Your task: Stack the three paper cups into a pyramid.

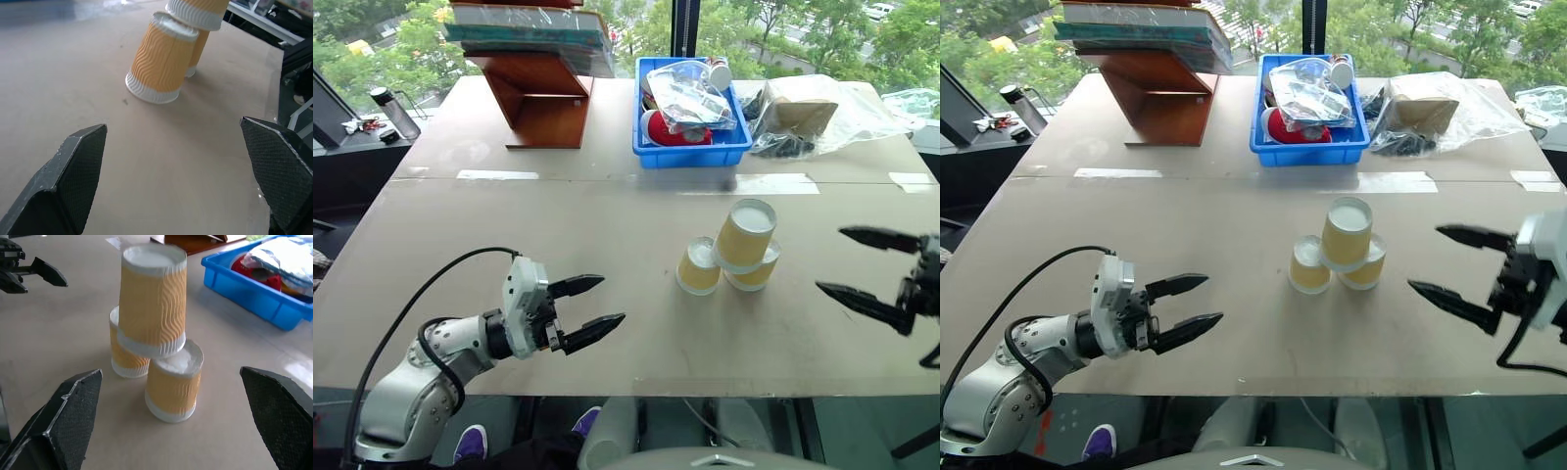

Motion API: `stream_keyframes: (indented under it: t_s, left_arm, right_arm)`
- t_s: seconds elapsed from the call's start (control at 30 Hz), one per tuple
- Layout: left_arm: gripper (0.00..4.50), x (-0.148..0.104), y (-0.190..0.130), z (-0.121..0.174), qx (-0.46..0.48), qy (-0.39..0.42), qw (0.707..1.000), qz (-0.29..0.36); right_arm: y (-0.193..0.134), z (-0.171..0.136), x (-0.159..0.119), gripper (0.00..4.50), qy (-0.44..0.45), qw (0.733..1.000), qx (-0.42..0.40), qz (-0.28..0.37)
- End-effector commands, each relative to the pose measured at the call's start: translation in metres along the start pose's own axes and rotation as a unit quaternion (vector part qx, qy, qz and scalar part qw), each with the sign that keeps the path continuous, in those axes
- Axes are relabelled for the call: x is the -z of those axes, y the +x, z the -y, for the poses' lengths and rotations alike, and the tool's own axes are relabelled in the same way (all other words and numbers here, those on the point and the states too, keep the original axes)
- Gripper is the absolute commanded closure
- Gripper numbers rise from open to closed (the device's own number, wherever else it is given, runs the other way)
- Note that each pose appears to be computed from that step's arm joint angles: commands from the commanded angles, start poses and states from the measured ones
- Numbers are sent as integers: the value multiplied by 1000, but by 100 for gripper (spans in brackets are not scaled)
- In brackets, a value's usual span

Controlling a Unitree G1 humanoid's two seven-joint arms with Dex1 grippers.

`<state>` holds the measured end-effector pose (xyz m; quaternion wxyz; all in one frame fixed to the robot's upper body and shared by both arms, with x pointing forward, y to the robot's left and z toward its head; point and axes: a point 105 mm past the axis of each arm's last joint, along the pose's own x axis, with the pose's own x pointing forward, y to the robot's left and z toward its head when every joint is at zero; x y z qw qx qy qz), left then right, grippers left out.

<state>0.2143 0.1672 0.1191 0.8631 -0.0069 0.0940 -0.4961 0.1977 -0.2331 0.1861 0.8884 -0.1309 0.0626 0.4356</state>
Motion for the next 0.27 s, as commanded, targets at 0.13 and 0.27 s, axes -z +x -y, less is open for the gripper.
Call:
stream_keyframes:
  t_s: [0.13,0.27]
  left_arm:
    - [0,1,-14,-12,-26,29,999,-6]
    - [0,8,-16,-12,-24,32,999,-21]
  right_arm:
    - [-32,-4,23,4,-17,999,17,-29]
    - [-33,-5,29,4,-13,999,15,-32]
